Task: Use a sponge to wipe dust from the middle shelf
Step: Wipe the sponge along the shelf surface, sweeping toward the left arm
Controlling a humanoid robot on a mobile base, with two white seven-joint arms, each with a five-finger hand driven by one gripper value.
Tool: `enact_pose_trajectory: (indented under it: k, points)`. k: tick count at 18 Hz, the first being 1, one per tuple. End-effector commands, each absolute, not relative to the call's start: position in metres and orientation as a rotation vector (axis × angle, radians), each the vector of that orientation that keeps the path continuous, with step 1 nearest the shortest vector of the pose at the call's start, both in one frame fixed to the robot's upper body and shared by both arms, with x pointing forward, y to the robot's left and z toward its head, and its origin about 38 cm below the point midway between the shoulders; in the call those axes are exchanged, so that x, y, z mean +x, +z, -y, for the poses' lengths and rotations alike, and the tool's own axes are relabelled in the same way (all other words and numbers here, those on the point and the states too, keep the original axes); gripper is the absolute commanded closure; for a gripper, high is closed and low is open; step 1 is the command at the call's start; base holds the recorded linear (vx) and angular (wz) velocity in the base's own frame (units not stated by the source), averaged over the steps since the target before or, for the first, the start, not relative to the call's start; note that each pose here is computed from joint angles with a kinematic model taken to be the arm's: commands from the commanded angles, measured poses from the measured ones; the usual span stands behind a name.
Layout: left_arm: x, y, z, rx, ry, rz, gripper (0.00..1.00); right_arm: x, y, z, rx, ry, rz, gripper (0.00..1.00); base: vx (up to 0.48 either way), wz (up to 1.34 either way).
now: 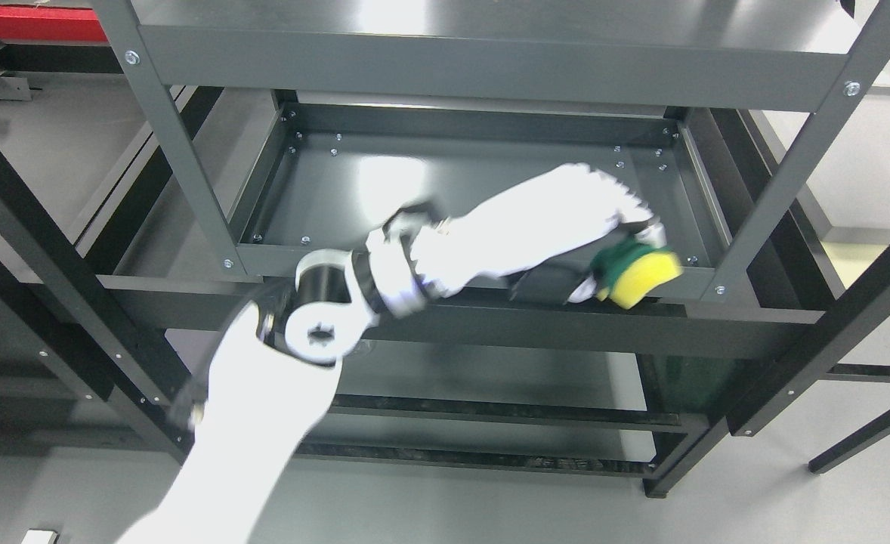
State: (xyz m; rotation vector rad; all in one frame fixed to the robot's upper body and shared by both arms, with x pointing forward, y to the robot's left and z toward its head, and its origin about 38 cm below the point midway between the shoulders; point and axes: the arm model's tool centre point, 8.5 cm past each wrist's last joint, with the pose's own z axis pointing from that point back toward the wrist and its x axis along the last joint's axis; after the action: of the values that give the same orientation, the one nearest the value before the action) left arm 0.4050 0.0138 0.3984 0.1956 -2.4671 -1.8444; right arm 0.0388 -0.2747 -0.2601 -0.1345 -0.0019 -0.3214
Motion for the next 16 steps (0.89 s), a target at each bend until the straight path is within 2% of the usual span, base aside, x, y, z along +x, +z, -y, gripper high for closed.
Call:
enact_pose_trajectory:
  k: [1,5,8,13,16]
  points:
    - [0.386,0.496,0.027,0.835,-2.268,2.379,1.00,0.044,-0.259,0.287,-0.153,-0.323,0.021,0.00,0.000,0.00]
    - [0.410,0.505,0.005,1.035,-2.234,2.289,1.00,0.043,-0.259,0.287,-0.153,-0.323,0.020,0.00,0.000,0.00]
    - [0.433,0.511,-0.027,1.081,-2.120,2.264,1.00,0.044,-0.259,0.287,-0.153,-0.323,0.021,0.00,0.000,0.00]
    - [0.444,0.493,-0.059,1.047,-2.046,2.289,1.00,0.044,-0.259,0.287,-0.153,-0.323,0.021,0.00,0.000,0.00]
    - [0.448,0.502,-0.094,1.119,-1.995,2.291,1.00,0.044,-0.259,0.287,-0.153,-0.323,0.021,0.00,0.000,0.00]
